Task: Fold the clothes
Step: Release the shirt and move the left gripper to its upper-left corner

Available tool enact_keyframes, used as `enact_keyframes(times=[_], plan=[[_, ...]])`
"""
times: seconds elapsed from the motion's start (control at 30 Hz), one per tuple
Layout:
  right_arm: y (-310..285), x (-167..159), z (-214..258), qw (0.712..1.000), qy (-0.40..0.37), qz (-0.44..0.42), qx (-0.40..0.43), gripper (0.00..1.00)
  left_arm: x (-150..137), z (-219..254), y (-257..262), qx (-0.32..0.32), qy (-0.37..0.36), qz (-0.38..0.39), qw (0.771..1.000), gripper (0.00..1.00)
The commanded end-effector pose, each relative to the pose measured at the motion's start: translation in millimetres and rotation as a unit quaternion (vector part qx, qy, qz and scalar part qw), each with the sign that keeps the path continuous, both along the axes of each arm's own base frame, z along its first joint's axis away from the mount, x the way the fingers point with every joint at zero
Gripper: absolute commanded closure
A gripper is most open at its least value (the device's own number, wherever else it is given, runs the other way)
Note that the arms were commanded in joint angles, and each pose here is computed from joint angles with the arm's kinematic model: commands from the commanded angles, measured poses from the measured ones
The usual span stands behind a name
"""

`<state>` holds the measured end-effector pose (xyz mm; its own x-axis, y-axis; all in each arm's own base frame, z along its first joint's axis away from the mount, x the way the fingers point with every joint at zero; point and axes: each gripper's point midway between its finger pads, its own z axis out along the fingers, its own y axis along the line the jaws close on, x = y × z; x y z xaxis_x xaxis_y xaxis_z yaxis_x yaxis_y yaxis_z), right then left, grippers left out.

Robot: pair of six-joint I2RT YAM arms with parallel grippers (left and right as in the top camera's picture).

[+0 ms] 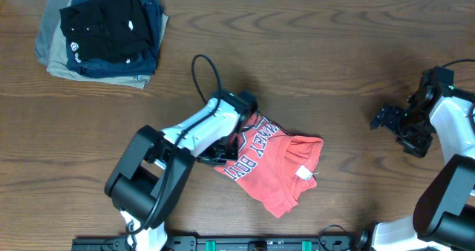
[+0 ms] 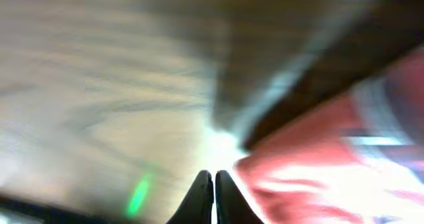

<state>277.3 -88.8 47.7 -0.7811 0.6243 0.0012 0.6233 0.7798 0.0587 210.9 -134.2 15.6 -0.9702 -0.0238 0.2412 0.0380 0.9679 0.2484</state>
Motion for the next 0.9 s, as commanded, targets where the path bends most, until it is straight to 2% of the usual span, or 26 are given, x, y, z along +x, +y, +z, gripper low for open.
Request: enact_keyframes(times=[0.0, 0.2, 0.33, 0.43, 0.5, 0.87], plan=[[-2.3, 3.9, 3.1, 1.000, -0.006, 0.002, -0.002, 0.01, 10.7, 17.3, 13.2, 0.027, -0.034, 0.027, 0.999, 0.94], [-2.3, 3.8, 3.1, 1.000, -0.006, 0.002, -0.002, 0.01, 33.5, 60.9, -5.4, -0.031, -0.115, 0.028, 0.993, 0.94], [-2.3, 3.9, 3.1, 1.000, -0.006, 0.002, -0.002, 0.01, 57.8, 87.0, -42.6, -0.127, -0.196, 0.005, 0.972, 0.94], [-2.3, 3.8, 3.1, 1.000, -0.006, 0.002, -0.002, 0.01, 64.2, 95.2, -83.3, -0.218, -0.206, -0.046, 0.953, 0.94], [-2.3, 3.8, 3.1, 1.000, -0.006, 0.002, -0.002, 0.01, 64.9, 93.0, -102.4, -0.252, -0.205, -0.060, 0.944, 0.94], [-2.3, 3.9, 3.1, 1.000, -0.006, 0.002, -0.002, 0.01, 78.2, 27.2, -128.6, -0.241, -0.177, -0.084, 0.951, 0.94]])
